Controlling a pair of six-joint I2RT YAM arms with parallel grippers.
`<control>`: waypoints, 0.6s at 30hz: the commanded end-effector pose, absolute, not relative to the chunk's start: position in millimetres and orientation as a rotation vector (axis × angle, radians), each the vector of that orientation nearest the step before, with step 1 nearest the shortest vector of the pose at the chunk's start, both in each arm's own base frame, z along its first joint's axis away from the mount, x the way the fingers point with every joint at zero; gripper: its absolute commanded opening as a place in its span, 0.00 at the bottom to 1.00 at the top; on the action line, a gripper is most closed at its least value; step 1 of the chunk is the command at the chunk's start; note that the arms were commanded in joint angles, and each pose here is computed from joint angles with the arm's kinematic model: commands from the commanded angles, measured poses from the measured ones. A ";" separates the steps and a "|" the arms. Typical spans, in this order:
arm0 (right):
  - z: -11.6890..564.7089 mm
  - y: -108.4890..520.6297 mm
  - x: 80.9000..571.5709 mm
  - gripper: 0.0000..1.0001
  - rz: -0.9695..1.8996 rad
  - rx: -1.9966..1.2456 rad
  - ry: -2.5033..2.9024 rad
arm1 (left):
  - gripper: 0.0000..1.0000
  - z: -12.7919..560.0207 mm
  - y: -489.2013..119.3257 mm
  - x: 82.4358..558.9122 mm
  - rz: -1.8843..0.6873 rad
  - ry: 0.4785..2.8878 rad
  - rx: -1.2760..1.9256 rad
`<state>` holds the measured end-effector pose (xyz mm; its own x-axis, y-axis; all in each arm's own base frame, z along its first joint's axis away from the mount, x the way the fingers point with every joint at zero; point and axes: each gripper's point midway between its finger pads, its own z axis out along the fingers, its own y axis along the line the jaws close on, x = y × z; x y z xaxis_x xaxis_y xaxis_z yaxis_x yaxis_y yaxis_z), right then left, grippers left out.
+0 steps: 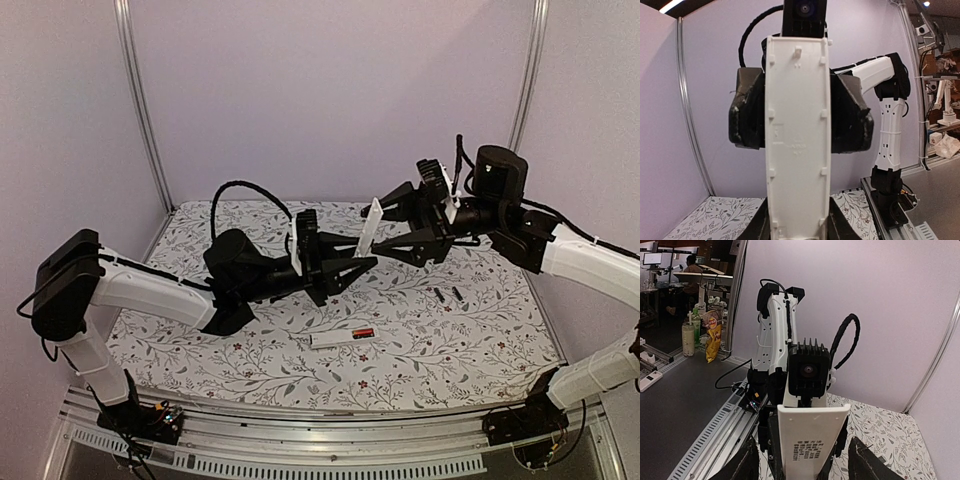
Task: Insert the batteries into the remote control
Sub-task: Pass from the left arm to the right
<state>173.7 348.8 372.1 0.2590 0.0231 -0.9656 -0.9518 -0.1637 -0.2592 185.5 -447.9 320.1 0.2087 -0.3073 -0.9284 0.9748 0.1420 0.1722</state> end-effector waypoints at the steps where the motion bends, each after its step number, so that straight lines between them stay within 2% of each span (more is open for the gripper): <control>1: 381.3 356.1 166.7 0.57 1.177 -1.461 0.870 | 0.18 326.0 -452.5 177.2 -1.154 0.854 0.988; 14: 380.1 360.9 171.7 0.29 1.189 -1.445 0.894 | 0.19 324.6 -452.9 179.2 -1.142 0.860 0.985; 15: 380.5 360.9 173.3 0.27 1.187 -1.437 0.906 | 0.24 323.9 -452.5 180.5 -1.138 0.865 0.982; 17: 380.8 361.5 177.7 0.25 1.183 -1.419 0.948 | 0.50 323.8 -450.7 183.3 -1.121 0.881 0.972; 18: 380.8 362.2 181.8 0.23 1.174 -1.404 0.980 | 0.57 322.3 -449.3 186.0 -1.104 0.899 0.962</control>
